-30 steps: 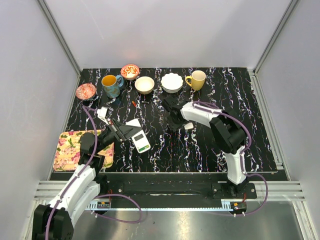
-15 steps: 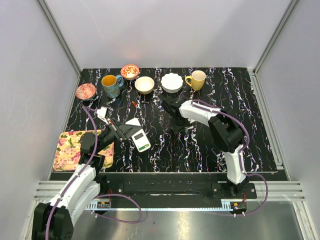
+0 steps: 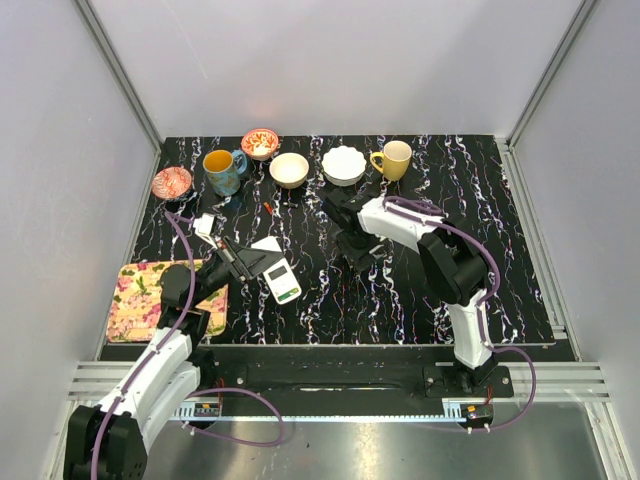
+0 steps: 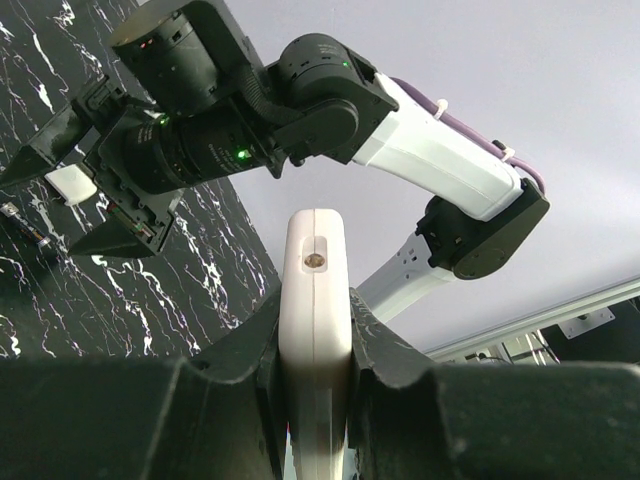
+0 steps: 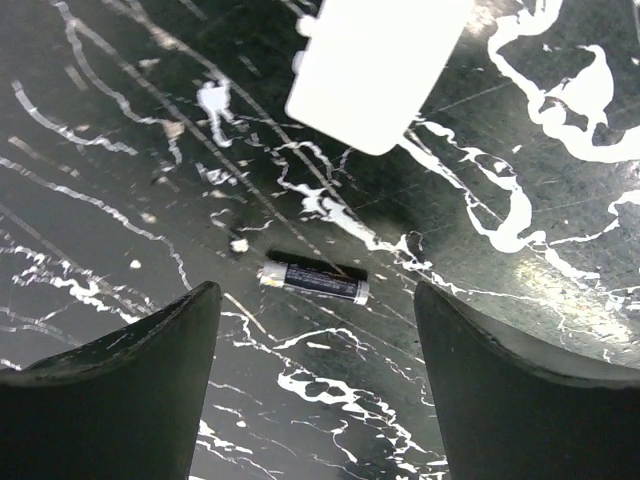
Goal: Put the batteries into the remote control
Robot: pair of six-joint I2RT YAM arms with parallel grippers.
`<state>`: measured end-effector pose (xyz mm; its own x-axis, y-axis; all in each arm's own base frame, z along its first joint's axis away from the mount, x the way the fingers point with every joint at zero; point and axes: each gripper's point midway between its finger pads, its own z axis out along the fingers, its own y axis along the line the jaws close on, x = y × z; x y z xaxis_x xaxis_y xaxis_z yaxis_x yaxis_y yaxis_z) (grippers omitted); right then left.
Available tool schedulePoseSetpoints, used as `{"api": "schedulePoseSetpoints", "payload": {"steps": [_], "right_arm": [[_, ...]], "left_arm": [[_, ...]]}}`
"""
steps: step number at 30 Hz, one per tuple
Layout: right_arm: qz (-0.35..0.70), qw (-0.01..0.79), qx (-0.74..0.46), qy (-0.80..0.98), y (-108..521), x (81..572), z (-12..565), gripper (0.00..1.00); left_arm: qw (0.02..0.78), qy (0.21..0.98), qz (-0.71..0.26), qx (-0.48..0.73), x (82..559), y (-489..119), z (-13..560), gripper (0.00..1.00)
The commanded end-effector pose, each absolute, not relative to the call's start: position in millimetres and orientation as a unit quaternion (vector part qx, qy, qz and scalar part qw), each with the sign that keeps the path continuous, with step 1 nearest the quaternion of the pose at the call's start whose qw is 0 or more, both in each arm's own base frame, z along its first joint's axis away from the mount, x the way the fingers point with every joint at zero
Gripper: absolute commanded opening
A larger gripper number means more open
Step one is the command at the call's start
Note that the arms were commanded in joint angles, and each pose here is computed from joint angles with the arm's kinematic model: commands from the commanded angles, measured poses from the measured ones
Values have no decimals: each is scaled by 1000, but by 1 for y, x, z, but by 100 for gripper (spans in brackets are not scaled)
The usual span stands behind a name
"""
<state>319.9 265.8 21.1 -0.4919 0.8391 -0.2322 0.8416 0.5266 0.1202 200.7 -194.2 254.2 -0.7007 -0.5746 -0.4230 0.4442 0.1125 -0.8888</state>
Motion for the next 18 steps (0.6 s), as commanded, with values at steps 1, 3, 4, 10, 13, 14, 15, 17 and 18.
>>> {"api": "schedulePoseSetpoints", "payload": {"steps": [1, 3, 4, 10, 13, 14, 15, 17, 18], "right_arm": [[16, 198, 404, 893, 262, 341, 72, 84], [31, 233, 356, 905, 262, 350, 97, 83], [16, 257, 278, 925, 255, 353, 104, 80], [32, 306, -91, 947, 256, 352, 111, 78], [37, 302, -177, 936, 254, 343, 97, 72], [36, 289, -194, 937, 254, 339, 88, 68], [41, 277, -207, 937, 256, 335, 83, 66], [51, 267, -237, 933, 261, 332, 76, 63], [53, 271, -248, 929, 262, 332, 75, 63]], "left_arm": [[402, 626, -667, -42, 200, -193, 265, 0], [405, 625, -667, -39, 199, -192, 268, 0], [406, 626, -665, -37, 199, -192, 267, 0], [413, 630, -656, -41, 199, -190, 263, 0], [416, 633, -651, -46, 201, -189, 259, 0], [415, 636, -649, -47, 201, -189, 258, 0], [418, 637, -646, -44, 202, -189, 258, 0], [417, 640, -644, -37, 201, -190, 258, 0], [420, 640, -643, -30, 200, -191, 259, 0]]}}
